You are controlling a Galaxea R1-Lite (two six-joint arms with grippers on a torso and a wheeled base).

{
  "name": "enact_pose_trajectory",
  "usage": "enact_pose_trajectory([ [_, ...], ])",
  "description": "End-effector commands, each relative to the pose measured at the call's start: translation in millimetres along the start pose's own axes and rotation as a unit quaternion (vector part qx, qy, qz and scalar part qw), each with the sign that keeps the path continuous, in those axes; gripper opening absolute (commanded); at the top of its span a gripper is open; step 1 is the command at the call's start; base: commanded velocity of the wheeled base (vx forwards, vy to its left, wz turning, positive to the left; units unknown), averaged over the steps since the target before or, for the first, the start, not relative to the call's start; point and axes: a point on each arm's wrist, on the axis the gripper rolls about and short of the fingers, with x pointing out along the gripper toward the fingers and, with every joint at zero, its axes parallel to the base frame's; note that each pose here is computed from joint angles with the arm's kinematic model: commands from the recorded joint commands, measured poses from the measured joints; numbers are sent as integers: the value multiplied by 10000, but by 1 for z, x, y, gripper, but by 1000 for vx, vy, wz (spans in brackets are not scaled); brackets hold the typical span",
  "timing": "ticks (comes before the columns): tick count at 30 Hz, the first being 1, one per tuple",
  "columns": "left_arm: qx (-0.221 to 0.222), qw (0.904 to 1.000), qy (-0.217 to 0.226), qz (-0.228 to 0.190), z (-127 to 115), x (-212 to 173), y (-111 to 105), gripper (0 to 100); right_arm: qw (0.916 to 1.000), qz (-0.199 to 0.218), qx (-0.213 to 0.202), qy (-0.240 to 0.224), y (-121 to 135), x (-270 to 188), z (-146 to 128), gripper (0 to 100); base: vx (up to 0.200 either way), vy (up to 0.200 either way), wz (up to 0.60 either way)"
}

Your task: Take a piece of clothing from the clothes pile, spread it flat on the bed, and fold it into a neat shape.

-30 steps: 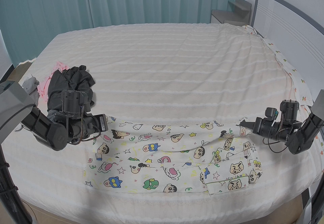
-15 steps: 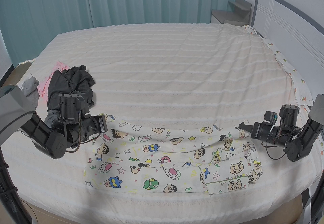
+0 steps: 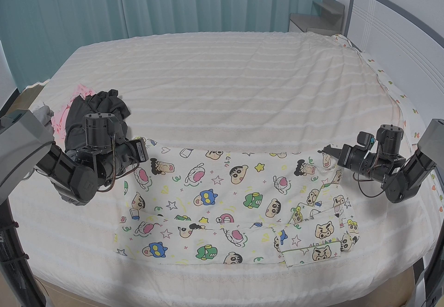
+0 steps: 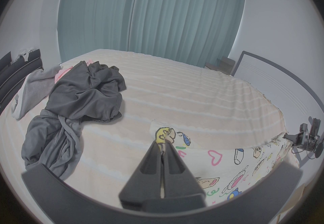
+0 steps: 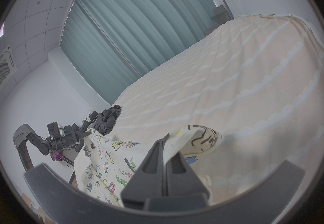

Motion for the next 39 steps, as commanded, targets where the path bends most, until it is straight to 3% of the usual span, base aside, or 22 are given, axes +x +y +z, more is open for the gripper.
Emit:
enact_pose_trajectory([
  [1, -10, 10000, 37, 56, -2, 9, 3, 0, 10000, 15, -11, -45, -2, 6, 4, 0, 0, 0, 0],
  [19, -46, 9995, 123, 273, -5, 16, 10, 0, 10000, -88, 14, -38, -1, 4, 5, 0, 0, 0, 0],
  [30, -19, 9995, 180, 266, -6, -4, 11, 0, 10000, -52, 4, -6, 8, -11, 5, 0, 0, 0, 0],
  [39, 0, 9993, 265, 273, -10, -16, 13, 0, 9997, -91, 53, 206, 8, -23, -11, 0, 0, 0, 0],
])
